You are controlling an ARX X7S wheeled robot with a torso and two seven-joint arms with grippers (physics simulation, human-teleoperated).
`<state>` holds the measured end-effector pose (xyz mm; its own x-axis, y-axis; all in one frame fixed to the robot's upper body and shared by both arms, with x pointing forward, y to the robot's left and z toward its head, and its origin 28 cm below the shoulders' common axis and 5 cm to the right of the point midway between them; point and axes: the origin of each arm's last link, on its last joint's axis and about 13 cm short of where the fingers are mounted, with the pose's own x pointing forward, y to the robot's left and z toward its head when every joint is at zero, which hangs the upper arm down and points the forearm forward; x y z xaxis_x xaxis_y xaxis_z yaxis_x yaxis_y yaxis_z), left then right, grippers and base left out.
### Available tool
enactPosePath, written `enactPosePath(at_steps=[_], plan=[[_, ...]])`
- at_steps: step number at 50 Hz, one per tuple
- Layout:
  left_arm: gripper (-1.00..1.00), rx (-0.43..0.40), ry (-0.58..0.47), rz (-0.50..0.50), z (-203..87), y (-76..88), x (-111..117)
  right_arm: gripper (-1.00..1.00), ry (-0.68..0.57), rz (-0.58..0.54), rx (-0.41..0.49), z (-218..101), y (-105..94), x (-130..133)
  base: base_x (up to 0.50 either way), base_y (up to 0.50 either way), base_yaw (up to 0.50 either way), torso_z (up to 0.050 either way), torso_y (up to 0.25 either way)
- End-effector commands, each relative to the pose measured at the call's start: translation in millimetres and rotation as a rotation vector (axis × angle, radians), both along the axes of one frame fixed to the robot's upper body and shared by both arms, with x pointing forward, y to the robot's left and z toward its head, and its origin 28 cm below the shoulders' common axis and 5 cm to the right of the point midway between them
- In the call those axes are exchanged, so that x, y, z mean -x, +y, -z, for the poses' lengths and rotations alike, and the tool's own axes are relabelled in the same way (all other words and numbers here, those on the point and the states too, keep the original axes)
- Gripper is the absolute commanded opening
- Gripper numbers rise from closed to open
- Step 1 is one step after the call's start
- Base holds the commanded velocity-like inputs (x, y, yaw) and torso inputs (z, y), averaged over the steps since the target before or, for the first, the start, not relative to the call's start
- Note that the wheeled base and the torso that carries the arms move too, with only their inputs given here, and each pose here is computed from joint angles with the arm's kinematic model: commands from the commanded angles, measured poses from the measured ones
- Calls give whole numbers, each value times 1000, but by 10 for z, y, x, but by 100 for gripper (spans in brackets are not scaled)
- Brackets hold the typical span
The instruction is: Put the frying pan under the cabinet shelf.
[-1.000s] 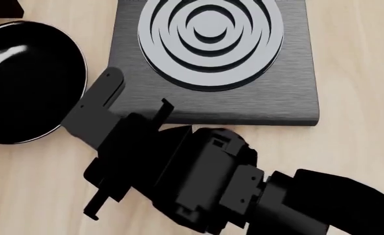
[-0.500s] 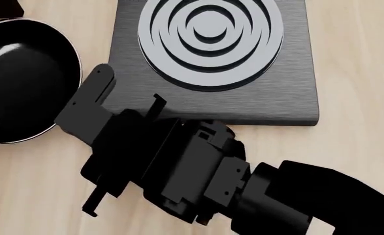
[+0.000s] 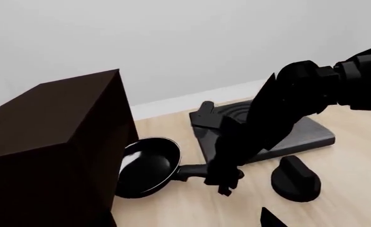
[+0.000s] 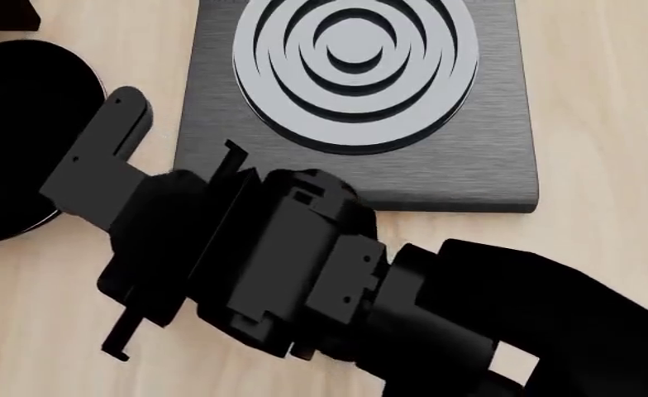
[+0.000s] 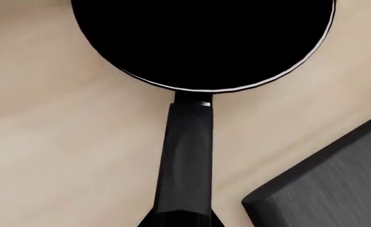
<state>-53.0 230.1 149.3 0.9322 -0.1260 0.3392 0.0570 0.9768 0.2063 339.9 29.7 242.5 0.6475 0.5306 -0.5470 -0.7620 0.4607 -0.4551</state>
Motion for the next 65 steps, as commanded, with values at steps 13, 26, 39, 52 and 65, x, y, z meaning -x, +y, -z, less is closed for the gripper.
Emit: enactPosePath(at_steps=[13, 26, 39, 52, 65], plan=[[100, 5, 7, -24, 19, 1, -52, -100, 148, -144, -50, 135, 230, -14, 0, 0, 1, 0, 0], [100, 10, 31, -60, 80, -1, -96, -100, 258, -237, -113, 554, 235, -13, 0, 2, 3, 0, -1], [100, 24, 64, -101, 68, -27, -123, -100, 305, -309, -124, 633, 244, -3, 0, 4, 7, 0, -5], [100, 42, 97, -133, 73, -62, -120, -100, 312, -380, -94, 571, 265, 11, 0, 5, 7, 0, -5], [100, 61, 118, -158, 77, -86, -131, -100, 321, -422, -83, 520, 278, 15, 0, 2, 3, 0, -2]])
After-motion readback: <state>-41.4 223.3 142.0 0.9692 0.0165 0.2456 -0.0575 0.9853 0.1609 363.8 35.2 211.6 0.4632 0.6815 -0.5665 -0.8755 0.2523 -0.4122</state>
